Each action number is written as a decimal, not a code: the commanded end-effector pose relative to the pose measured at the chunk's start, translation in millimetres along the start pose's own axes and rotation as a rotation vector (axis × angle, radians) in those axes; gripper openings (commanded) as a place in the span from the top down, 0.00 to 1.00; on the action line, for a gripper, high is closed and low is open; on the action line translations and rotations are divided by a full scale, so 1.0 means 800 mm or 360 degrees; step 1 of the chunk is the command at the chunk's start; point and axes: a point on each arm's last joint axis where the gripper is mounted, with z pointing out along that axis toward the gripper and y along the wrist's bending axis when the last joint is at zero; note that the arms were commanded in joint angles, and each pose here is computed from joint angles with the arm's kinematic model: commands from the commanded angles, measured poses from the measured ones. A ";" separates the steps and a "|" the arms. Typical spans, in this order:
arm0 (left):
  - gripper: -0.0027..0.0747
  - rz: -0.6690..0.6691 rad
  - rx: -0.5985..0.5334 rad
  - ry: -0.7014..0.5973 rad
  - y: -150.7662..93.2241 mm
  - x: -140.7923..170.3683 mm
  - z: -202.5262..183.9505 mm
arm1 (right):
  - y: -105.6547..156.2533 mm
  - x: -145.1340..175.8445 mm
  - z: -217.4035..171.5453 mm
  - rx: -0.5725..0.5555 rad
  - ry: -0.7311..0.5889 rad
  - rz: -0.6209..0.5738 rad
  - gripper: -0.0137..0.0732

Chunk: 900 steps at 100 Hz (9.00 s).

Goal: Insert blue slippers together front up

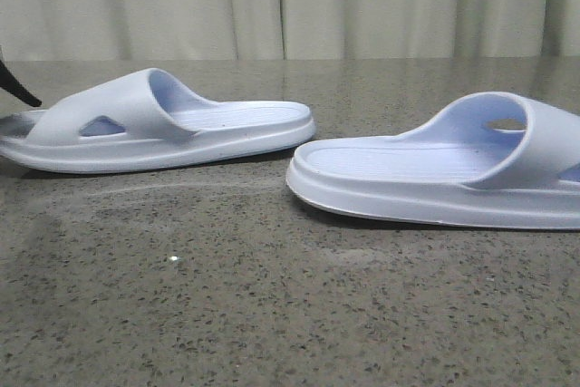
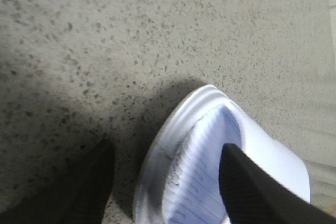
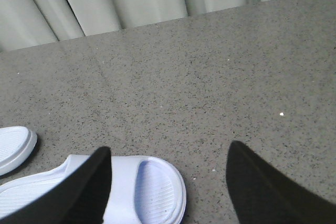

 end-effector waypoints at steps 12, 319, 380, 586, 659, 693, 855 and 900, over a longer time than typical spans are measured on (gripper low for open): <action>0.46 -0.0006 0.0033 0.0033 -0.009 0.003 0.007 | 0.004 -0.021 -0.003 -0.0023 -0.0159 -0.0009 0.38; 0.94 0.0384 0.0798 0.0030 -0.083 0.035 -0.119 | -0.010 0.057 0.150 0.0242 0.0618 0.0976 0.38; 0.94 0.0384 0.0798 0.0030 -0.083 0.035 -0.119 | -0.009 0.072 0.168 0.0289 0.0748 0.1153 0.52; 0.94 0.0395 0.0794 0.0054 -0.082 0.036 -0.118 | 0.022 -0.067 0.087 -0.0171 0.0013 0.1045 0.97; 0.94 0.0367 0.0916 0.0337 -0.087 0.055 -0.125 | 0.086 -0.053 0.105 -0.0591 0.0228 0.0994 0.97; 0.94 0.0227 0.1113 0.0480 -0.098 0.062 -0.135 | 0.085 -0.046 0.108 -0.0614 0.0147 0.1073 0.97; 0.94 0.0232 0.1409 0.0710 -0.113 0.081 -0.154 | 0.112 -0.034 0.115 -0.0756 0.0085 0.0768 0.93; 0.94 0.0200 0.1290 0.0528 -0.108 0.070 -0.142 | 0.106 -0.032 0.114 -0.0717 0.0107 0.0668 0.19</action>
